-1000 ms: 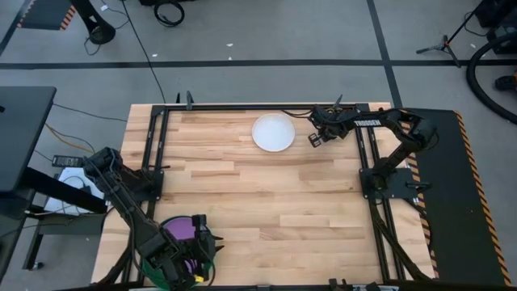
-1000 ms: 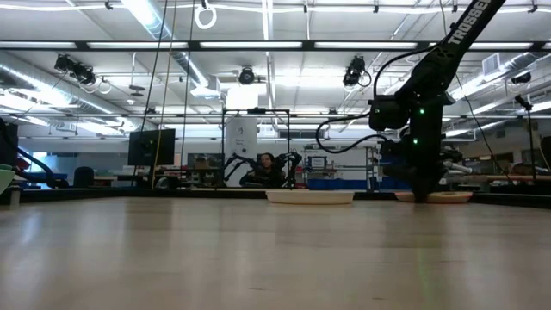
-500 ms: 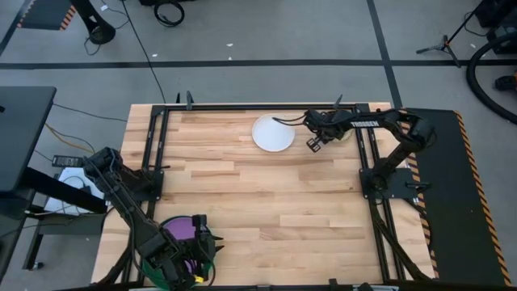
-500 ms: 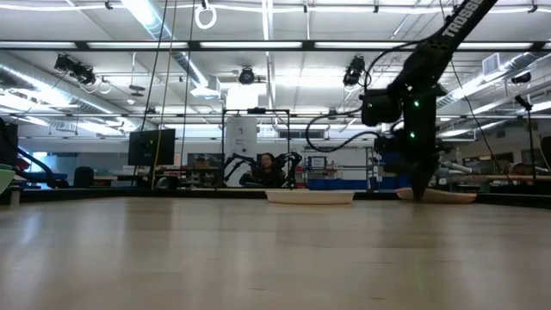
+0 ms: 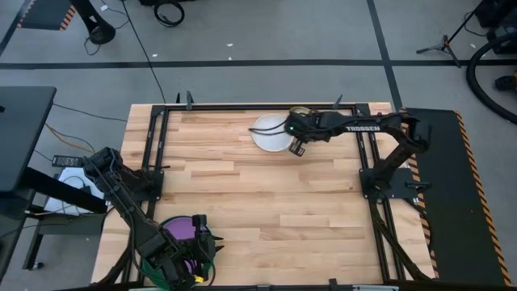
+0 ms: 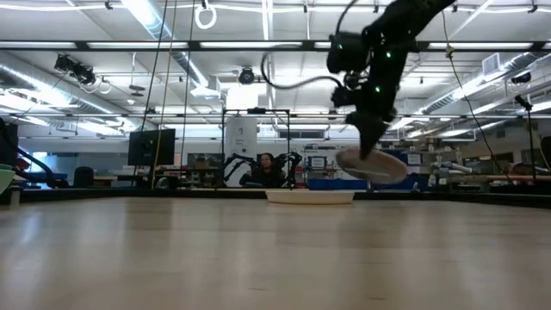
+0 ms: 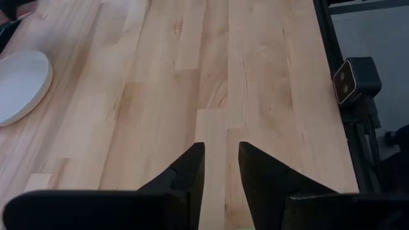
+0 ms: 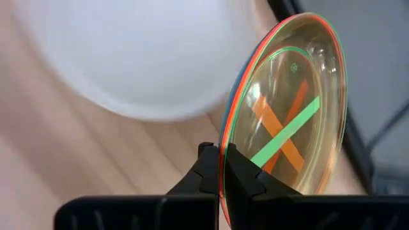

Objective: Stack plastic plates
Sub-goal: Stack the stacked plates on top of the white plate

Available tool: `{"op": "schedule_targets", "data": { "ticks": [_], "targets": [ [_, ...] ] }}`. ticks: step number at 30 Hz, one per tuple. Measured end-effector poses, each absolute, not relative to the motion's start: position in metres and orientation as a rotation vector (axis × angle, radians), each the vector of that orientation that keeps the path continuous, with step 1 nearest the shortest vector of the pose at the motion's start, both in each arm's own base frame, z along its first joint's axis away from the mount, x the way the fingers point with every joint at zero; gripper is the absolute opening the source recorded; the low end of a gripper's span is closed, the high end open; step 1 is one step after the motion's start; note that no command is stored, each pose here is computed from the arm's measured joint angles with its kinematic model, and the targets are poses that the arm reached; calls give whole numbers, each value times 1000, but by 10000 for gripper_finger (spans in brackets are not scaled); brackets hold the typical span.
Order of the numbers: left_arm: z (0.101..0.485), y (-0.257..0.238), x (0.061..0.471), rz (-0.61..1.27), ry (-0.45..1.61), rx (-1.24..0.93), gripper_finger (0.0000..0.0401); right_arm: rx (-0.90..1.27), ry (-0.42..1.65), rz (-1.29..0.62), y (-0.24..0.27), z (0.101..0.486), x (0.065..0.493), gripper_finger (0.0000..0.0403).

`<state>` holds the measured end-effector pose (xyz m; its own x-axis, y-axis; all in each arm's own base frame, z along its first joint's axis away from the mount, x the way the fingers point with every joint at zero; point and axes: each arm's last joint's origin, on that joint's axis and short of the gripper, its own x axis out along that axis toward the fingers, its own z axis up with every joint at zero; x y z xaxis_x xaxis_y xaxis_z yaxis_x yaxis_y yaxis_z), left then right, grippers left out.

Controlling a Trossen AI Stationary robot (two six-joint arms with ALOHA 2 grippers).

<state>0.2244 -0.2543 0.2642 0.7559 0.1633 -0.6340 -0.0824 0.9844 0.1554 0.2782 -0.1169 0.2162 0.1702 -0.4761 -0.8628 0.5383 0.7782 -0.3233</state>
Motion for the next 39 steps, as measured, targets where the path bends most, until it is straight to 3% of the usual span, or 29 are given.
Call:
{"op": "schedule_targets", "data": {
  "ticks": [7,10,29,39],
  "targets": [
    [264,-254,224,133,702,124,105,-429,1214,-291,-72,221,304,9],
    [264,-254,224,133,702,124,105,-564,1254,-196,-60,215,309,9],
    [264,-254,224,129,705,140,105,-625,1303,-261,-81,142,347,10],
    [264,-254,224,138,704,115,105,-572,1297,-379,-82,127,352,64]
  ]
}}
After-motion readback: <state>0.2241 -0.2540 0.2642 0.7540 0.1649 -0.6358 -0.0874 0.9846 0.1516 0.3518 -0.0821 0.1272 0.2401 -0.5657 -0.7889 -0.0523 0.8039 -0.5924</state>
